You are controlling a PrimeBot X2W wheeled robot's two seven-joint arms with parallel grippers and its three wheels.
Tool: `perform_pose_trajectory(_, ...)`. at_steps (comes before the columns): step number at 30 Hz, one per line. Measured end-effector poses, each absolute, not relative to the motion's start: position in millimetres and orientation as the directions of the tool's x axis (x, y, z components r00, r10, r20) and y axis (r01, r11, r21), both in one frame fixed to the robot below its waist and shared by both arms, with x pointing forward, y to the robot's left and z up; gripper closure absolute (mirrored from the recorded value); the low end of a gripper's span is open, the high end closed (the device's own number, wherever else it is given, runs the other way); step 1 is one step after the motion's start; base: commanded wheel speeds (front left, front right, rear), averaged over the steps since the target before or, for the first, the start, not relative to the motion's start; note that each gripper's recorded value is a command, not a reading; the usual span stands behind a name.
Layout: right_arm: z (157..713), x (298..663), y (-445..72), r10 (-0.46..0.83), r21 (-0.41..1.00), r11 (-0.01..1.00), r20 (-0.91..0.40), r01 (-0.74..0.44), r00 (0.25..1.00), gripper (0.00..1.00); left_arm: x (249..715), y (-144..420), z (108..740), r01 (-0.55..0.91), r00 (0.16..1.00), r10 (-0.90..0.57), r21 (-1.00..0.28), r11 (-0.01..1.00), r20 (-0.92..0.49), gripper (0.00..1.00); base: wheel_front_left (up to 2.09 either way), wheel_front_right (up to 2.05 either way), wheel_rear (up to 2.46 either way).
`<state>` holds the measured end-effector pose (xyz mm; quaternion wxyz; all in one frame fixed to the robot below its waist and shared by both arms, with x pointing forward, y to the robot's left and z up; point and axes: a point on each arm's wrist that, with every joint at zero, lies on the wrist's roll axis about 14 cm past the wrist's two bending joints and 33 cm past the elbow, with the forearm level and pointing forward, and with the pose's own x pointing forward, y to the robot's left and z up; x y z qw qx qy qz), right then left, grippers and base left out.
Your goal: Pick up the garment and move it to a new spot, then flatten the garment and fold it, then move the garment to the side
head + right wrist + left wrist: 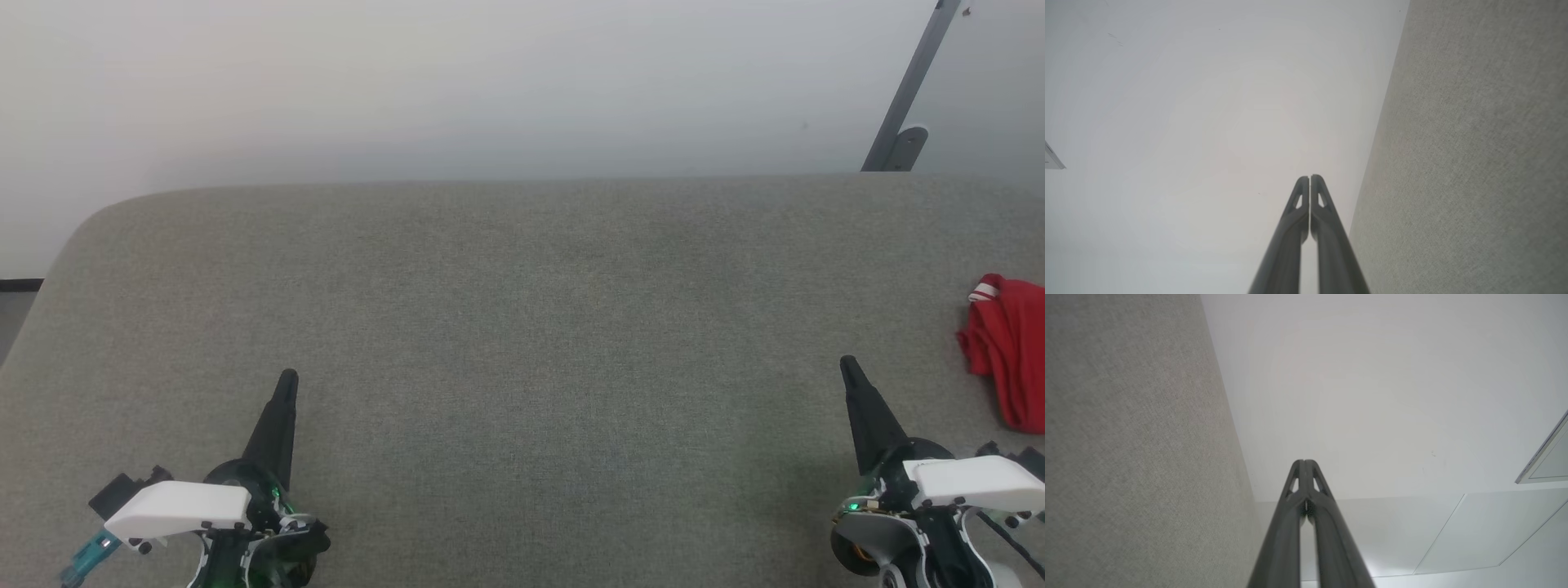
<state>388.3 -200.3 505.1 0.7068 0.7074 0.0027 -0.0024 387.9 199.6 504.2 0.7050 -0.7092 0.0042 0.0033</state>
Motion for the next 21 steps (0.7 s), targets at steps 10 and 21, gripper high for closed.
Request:
perform_pose_trajectory(10, 505.1, 388.3, -200.2, 0.001, 1.000, -0.001, -0.007, 0.007, 1.000, 1.00, 387.8, 199.7, 504.1, -0.011, 1.000, -0.001, -1.000, -0.006, -0.011, 1.00, 0.00, 0.00, 0.00)
perform_pose_trajectory(21, 505.2, 388.3, -200.2, 0.001, 1.000, -0.001, -0.007, 0.007, 1.000, 1.00, 387.8, 199.7, 504.1, -0.011, 1.000, 0.000, -1.000, -0.005, -0.011, 1.00, 0.00, 0.00, 0.00)
